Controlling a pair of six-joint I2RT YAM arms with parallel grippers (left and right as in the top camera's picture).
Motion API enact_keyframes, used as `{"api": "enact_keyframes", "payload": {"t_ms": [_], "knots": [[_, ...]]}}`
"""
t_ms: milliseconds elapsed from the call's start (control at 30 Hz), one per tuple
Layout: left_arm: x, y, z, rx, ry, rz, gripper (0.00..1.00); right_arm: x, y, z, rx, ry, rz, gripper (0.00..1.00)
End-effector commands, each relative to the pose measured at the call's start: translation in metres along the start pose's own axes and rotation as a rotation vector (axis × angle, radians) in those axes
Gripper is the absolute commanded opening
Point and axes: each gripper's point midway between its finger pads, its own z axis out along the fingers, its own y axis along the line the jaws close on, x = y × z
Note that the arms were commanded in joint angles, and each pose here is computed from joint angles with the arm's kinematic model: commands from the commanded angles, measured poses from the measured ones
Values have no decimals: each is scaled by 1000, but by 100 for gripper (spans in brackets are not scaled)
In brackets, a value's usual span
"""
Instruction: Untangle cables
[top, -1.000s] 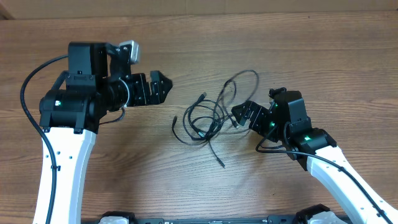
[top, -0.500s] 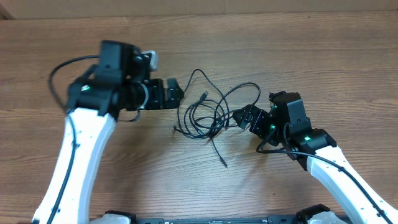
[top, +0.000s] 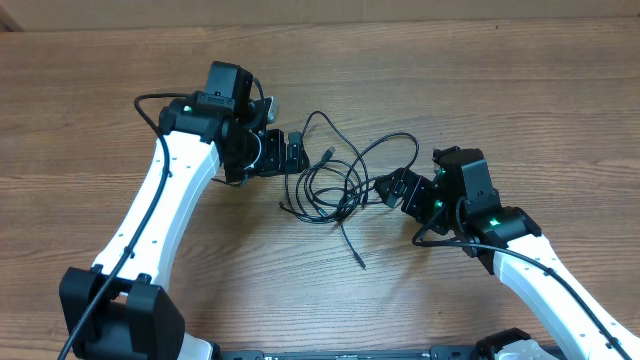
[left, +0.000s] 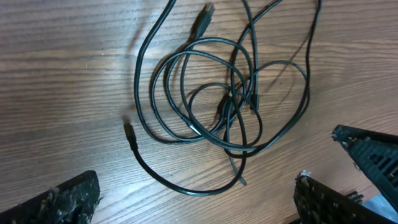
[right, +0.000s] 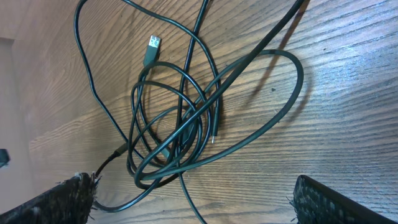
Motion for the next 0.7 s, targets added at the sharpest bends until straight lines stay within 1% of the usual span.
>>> {"api": "enact_keyframes", "payload": {"t_ms": [0,267,667], "knots": [[5,2,6,-13,25,-33,99,-6,6,-6,-17,-27,-13,100],[15,5,5,-25,62,-63,99,-6,6,-6,-17,-27,-12,100],[-10,-3,5,13,-36,-38,100,-6,6,-6,-17,-27,-12,100]]}}
